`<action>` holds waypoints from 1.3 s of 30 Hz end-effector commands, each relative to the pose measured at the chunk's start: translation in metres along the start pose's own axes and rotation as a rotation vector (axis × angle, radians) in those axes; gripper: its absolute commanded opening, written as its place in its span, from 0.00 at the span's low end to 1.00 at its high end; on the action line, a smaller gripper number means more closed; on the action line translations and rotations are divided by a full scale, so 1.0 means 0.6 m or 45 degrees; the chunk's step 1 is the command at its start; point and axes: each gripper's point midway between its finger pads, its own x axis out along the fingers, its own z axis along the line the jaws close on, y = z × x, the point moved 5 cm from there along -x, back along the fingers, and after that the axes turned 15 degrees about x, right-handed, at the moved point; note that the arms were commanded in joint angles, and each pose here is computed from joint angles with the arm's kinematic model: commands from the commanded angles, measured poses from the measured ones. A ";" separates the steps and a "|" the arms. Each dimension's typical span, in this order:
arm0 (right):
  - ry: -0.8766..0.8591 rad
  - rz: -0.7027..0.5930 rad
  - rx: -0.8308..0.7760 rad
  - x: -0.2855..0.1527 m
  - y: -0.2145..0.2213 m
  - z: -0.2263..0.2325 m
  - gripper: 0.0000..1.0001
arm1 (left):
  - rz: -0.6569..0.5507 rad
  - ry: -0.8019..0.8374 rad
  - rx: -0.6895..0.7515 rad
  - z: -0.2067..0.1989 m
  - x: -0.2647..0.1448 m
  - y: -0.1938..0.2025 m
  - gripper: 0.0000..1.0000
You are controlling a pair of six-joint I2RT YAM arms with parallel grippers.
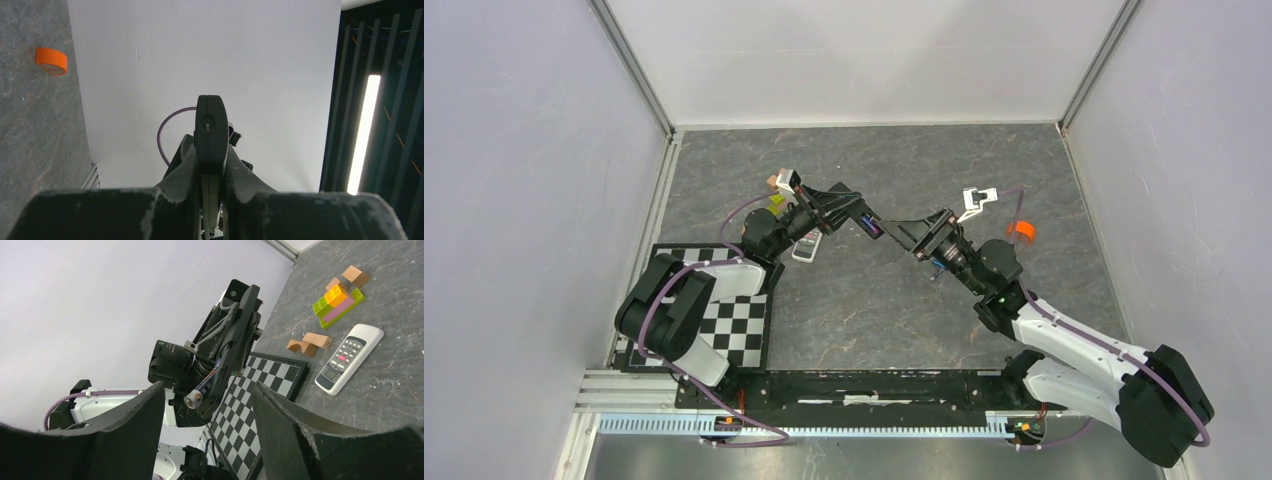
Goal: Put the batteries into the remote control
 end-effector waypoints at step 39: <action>-0.134 0.020 0.025 -0.007 0.004 0.012 0.84 | 0.036 0.086 0.082 -0.038 0.006 0.020 0.02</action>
